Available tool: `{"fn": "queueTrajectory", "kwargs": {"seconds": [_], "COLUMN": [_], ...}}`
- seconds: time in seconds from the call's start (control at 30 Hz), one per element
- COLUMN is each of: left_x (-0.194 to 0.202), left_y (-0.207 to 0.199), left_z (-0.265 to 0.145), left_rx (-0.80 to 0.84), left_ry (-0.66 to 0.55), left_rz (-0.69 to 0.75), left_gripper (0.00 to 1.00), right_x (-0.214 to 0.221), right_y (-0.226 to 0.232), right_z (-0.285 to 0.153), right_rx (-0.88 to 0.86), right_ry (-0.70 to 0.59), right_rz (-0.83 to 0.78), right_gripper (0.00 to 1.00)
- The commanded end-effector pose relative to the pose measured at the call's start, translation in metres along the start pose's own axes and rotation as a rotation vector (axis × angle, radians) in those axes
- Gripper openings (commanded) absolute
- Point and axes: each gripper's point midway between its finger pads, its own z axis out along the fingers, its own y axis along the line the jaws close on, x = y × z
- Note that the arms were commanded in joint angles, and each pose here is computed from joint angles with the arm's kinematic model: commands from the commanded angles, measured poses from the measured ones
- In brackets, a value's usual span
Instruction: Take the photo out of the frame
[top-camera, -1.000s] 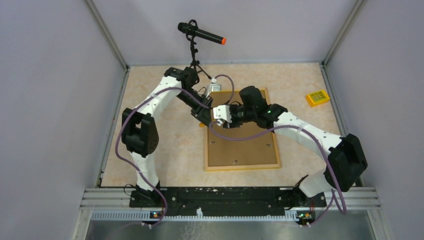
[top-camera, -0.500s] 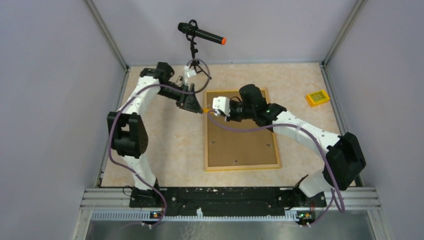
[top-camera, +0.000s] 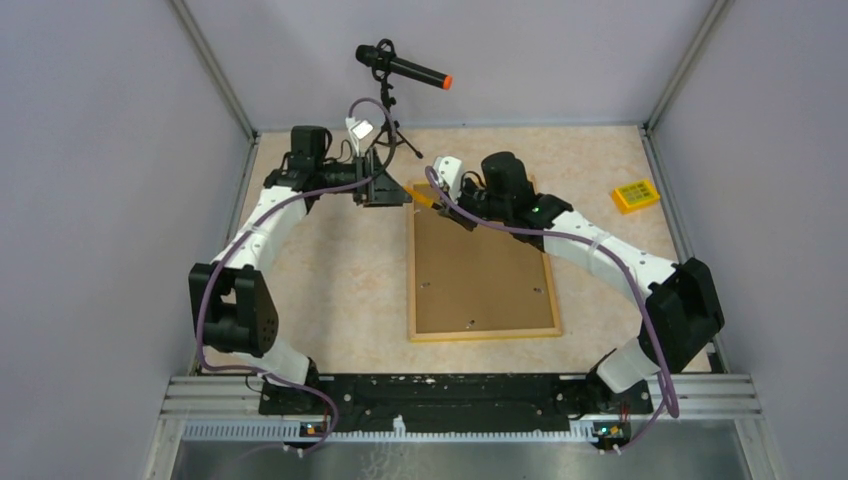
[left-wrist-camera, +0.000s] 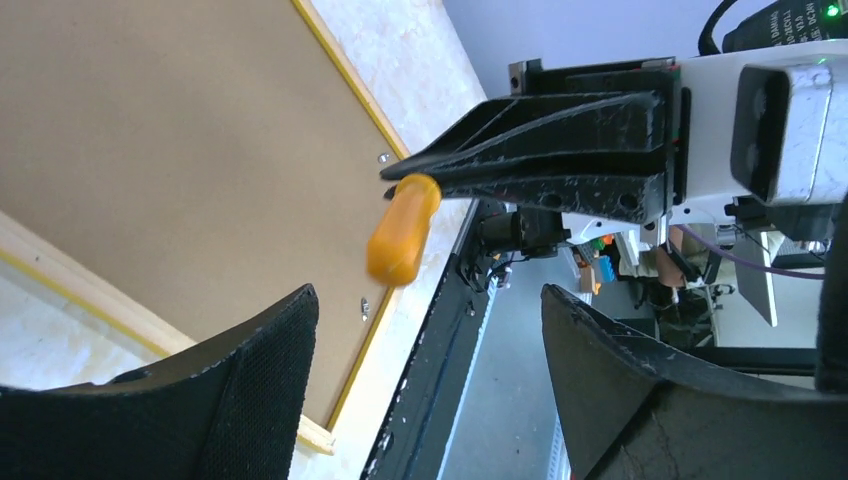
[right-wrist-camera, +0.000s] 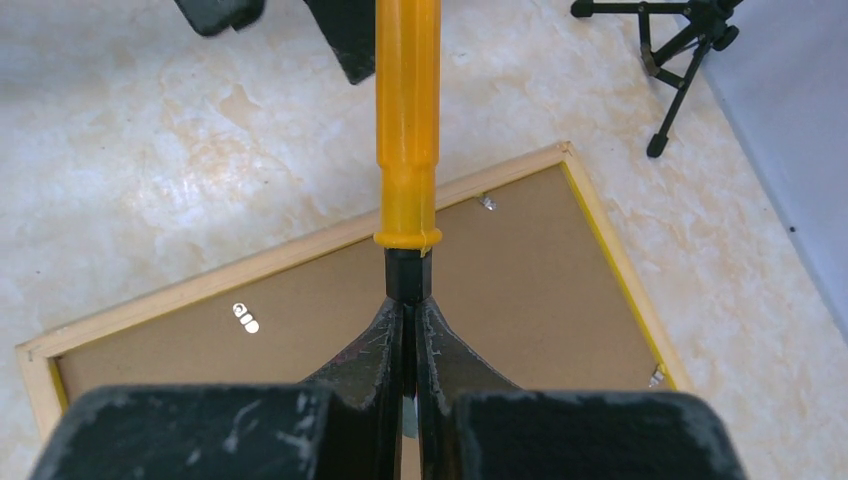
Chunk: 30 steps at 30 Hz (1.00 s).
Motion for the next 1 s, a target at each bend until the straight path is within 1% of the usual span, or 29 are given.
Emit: {"fn": "queueTrajectory", "kwargs": {"seconds": [0.0,0.2,0.37,0.57,0.6,0.63,0.67,0.7,0.73,0.8,0.83,0.87,0.93,0.97], "left_x": [-0.014,-0.012,-0.012,-0.011,-0.011,-0.012,-0.012,-0.012,-0.013,-0.019,-0.024,-0.028,-0.033,-0.038], "left_y": [-0.020,-0.015,-0.015,-0.016,-0.018,-0.019,-0.020,-0.020,-0.020,-0.011,-0.001,0.011,0.031,0.040], "left_z": [0.015,0.021,0.025,0.028,0.028,0.029,0.029,0.029,0.029,0.025,0.022,0.018,0.011,0.008], "left_rx": [0.023,0.010,0.018,0.037,0.050,0.058,0.070,0.074,0.074,0.035,-0.015,-0.074,-0.200,-0.254], "left_ry": [-0.005,0.002,0.009,0.016,0.016,0.014,0.015,0.013,0.011,-0.009,-0.021,-0.024,0.010,0.017], "left_rz": [0.087,0.083,0.087,0.079,0.072,0.073,0.065,0.068,0.079,0.120,0.140,0.179,0.253,0.294], "left_gripper": [0.81,0.67,0.48,0.32,0.24,0.20,0.14,0.04,0.00,0.00,0.00,0.00,0.00,0.00], "right_x": [-0.044,-0.050,-0.051,-0.052,-0.051,-0.050,-0.049,-0.047,-0.042,-0.030,-0.019,-0.008,0.021,0.033], "right_y": [0.004,0.007,0.010,0.014,0.015,0.016,0.016,0.015,0.014,0.002,-0.006,-0.015,-0.039,-0.043], "right_z": [-0.001,-0.002,-0.001,0.000,0.001,0.002,0.002,0.003,0.003,-0.001,-0.005,-0.010,-0.023,-0.029], "right_rx": [-0.026,-0.032,-0.047,-0.064,-0.066,-0.069,-0.071,-0.072,-0.066,-0.028,-0.018,-0.010,0.020,0.021], "right_ry": [-0.114,-0.126,-0.130,-0.138,-0.134,-0.130,-0.123,-0.110,-0.086,-0.032,-0.004,0.020,0.080,0.109], "right_rz": [-0.003,-0.005,0.005,0.009,0.009,0.012,0.014,0.018,0.027,0.073,0.116,0.166,0.285,0.334], "right_gripper": [0.00,0.00,0.00,0.00,0.00,0.00,0.00,0.03,0.16,0.50,0.58,0.60,0.62,0.62]}}
